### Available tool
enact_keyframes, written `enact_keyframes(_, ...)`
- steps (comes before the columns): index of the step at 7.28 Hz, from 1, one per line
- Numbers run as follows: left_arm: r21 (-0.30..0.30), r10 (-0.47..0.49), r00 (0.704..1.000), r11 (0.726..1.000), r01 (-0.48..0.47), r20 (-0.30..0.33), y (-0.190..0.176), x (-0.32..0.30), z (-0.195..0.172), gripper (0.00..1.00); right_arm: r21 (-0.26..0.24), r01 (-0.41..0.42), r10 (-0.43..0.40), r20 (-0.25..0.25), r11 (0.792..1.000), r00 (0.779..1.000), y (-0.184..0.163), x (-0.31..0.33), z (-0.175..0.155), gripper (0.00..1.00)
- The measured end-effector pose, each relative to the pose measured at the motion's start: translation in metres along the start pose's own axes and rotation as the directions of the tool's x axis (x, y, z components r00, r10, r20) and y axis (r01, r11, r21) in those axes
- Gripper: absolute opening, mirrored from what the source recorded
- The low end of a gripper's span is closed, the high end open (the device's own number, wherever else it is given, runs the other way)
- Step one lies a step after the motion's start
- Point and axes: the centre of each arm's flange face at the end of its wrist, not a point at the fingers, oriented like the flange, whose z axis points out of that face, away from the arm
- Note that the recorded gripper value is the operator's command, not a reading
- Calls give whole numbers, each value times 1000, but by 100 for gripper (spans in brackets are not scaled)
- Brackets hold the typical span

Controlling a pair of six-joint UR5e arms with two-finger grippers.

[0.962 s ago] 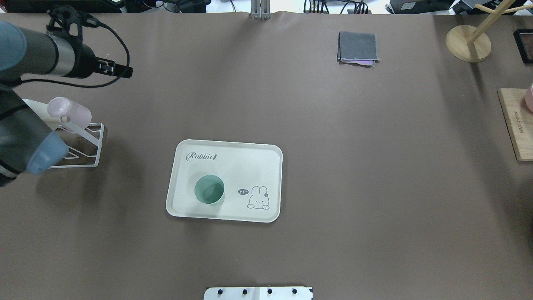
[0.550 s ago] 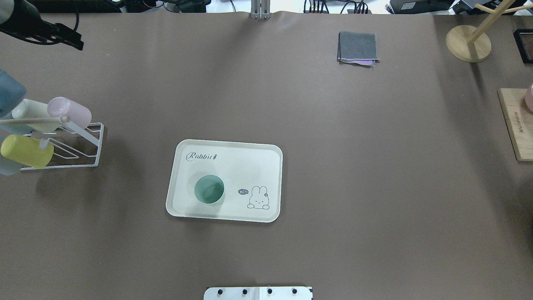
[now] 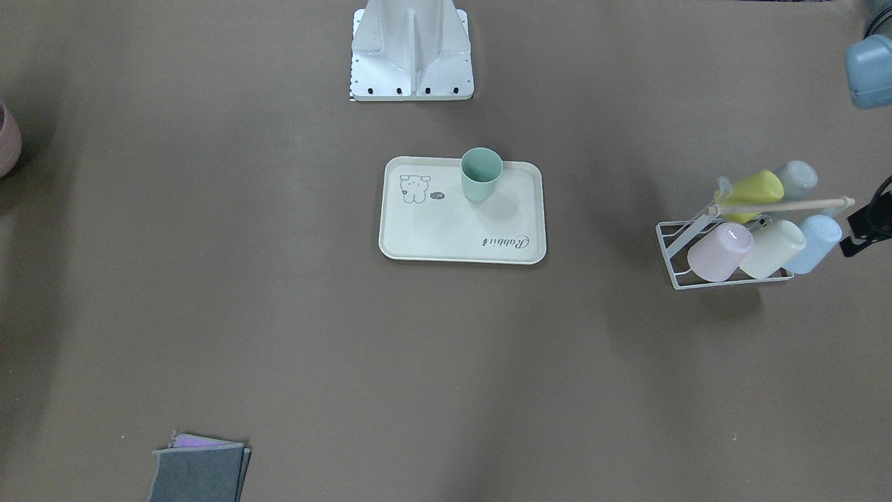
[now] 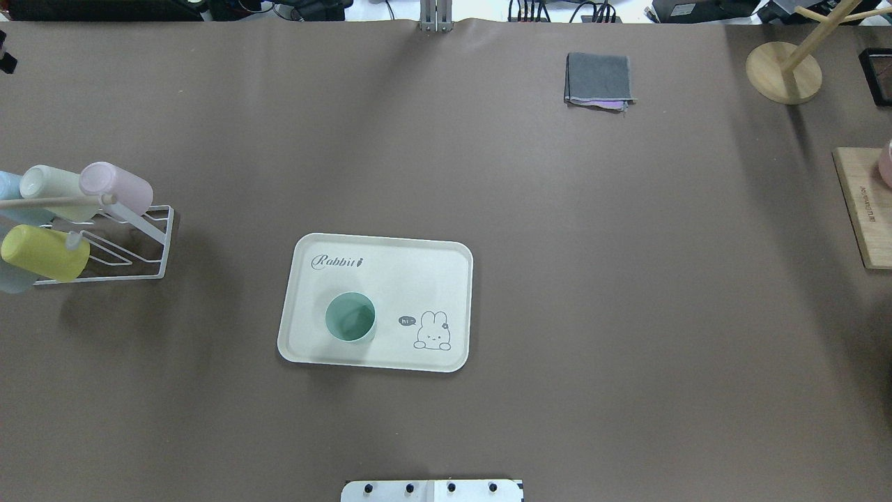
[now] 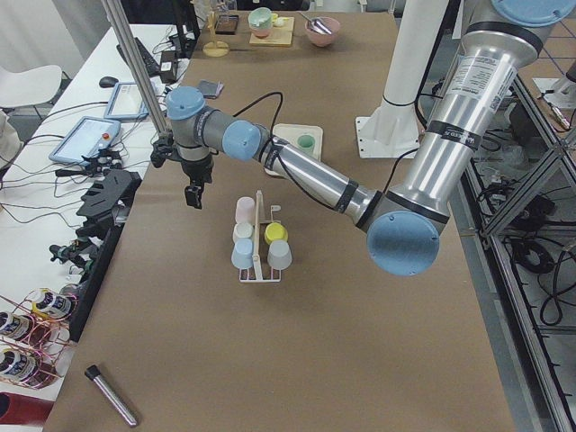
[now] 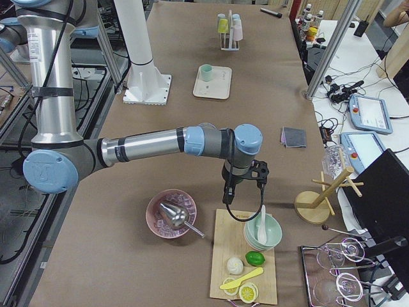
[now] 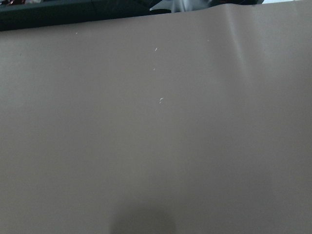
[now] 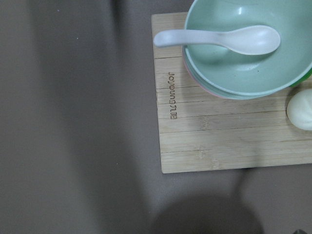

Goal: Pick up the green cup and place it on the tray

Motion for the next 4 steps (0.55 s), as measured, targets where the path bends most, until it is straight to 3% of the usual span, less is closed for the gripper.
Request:
enact_keyframes(2, -94, -42, 999, 995, 44, 22, 19, -54, -11, 98, 2, -4, 4, -1, 1000, 1000, -1, 0, 0, 100)
enact_keyframes(4, -133, -6, 1000, 991, 8, 18, 37, -113, 4, 98, 4, -1, 1, 0, 1000, 1000, -2, -2, -2, 100)
